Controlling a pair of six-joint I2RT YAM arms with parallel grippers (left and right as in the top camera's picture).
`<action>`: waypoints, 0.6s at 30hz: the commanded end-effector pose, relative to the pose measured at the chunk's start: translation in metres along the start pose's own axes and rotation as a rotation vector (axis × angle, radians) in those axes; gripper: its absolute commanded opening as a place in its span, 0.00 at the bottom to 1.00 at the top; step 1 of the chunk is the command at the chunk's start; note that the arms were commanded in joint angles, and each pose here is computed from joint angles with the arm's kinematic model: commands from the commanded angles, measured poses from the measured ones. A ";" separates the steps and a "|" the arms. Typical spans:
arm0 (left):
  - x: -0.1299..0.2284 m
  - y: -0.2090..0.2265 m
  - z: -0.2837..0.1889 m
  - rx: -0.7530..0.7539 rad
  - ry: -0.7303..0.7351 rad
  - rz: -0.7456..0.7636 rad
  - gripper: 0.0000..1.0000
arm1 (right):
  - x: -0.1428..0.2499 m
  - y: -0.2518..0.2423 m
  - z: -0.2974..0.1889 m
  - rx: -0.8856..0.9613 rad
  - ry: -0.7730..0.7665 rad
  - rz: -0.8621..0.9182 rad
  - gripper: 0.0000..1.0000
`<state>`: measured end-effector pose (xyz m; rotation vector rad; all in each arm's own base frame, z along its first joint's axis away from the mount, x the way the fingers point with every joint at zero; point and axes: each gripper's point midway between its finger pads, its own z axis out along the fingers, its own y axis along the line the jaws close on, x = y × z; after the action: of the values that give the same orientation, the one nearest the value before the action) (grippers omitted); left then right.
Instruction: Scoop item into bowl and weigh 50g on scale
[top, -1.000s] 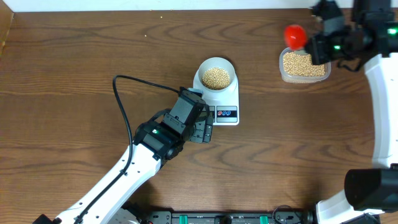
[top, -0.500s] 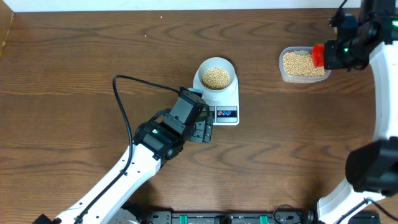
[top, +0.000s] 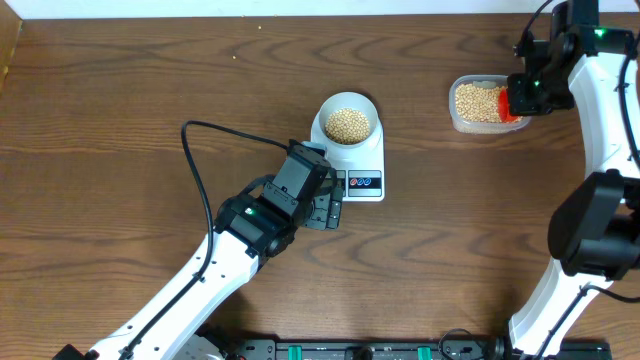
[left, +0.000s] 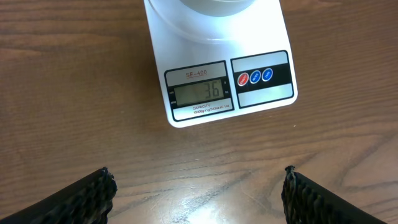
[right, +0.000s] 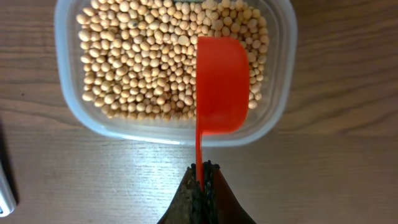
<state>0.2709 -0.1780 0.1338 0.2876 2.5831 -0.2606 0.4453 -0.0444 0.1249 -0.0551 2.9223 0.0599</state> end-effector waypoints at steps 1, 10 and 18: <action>-0.001 0.002 0.000 -0.009 -0.005 0.004 0.88 | 0.001 0.002 0.014 -0.007 0.028 0.020 0.01; -0.001 0.002 0.000 -0.009 -0.005 0.004 0.88 | -0.001 0.035 0.031 -0.217 0.039 -0.001 0.01; -0.001 0.002 0.000 -0.009 -0.005 0.004 0.88 | -0.008 0.050 0.027 -0.311 0.002 -0.015 0.01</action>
<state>0.2709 -0.1780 0.1338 0.2876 2.5831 -0.2606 0.4538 -0.0085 0.1007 -0.0893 2.9181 0.3883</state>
